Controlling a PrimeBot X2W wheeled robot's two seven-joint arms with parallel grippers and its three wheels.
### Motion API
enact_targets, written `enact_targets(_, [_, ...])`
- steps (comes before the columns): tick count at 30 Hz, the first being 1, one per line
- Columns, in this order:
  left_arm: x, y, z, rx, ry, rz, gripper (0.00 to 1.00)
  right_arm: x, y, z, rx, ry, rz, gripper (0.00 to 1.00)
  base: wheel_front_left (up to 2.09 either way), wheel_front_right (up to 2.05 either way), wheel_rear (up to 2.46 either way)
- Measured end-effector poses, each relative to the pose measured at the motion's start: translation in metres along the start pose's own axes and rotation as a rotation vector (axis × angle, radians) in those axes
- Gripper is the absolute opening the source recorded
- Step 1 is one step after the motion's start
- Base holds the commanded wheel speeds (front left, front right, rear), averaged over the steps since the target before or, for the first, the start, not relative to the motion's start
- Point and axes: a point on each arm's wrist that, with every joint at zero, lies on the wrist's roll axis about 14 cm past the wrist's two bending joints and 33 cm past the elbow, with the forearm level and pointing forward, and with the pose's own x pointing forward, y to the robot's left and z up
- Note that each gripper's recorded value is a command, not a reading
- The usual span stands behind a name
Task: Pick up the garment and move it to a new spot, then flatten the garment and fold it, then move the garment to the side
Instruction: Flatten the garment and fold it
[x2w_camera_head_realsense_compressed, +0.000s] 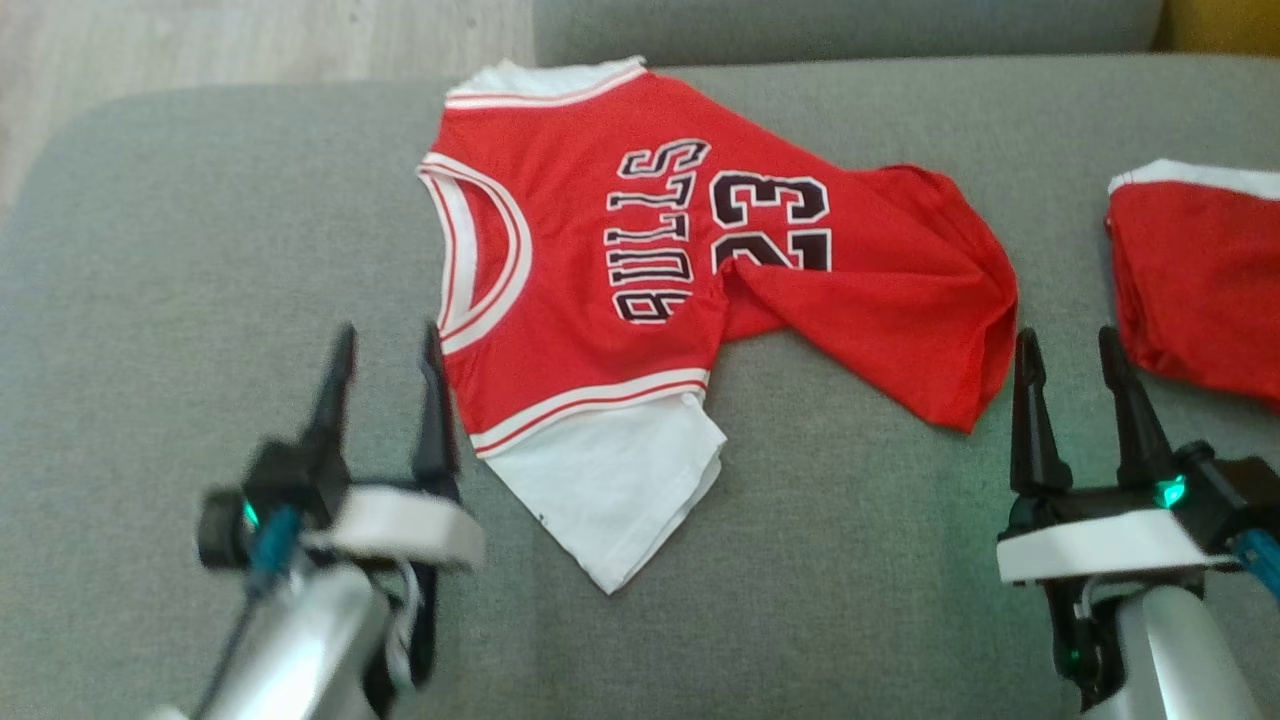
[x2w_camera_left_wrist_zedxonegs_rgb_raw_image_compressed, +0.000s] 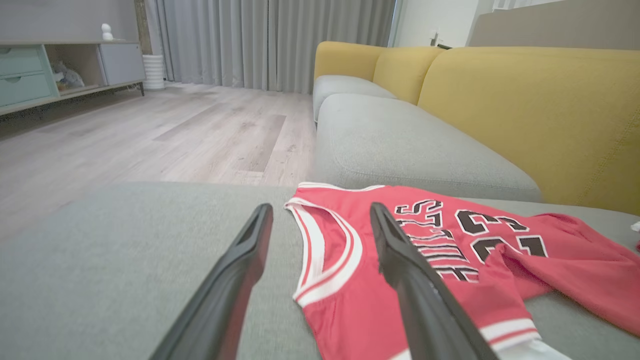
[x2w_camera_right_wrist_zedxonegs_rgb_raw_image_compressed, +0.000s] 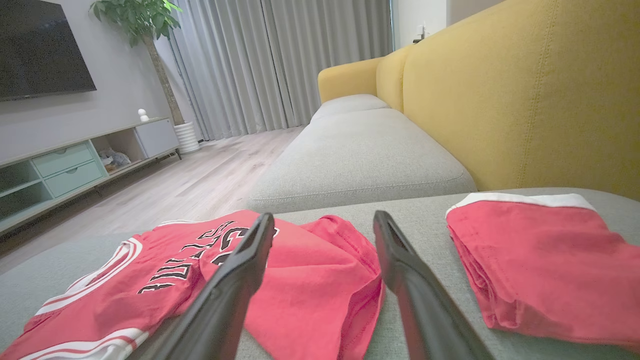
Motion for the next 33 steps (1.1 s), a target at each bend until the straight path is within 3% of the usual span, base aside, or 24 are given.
enact_targets(7, [-0.041,-0.011,-0.020,-0.067,0.036,0.024,1.00,-0.012,0.008,0.001,0.000,0.003,0.020,1.00,0.00,0.00,0.00])
enact_targets(13, [-0.045,-0.026,-0.033,-0.059,0.070,-0.029,1.00,-0.015,0.009,0.003,-0.001,-0.001,0.022,1.00,0.00,0.00,0.00])
enact_targets(20, [-0.062,-0.059,-0.085,-0.080,0.335,-0.139,1.00,-0.020,0.004,0.004,-0.003,-0.001,0.003,1.00,0.00,0.00,0.00])
enact_targets(26, [-0.090,-0.067,-0.127,-0.054,0.583,-0.181,1.00,-0.024,0.000,0.005,0.012,-0.004,-0.012,1.00,0.00,0.00,0.00])
enact_targets(33, [-0.090,-0.067,-0.132,-0.044,0.656,-0.194,1.00,-0.028,-0.007,0.003,0.021,0.003,-0.034,1.00,0.00,0.00,0.00])
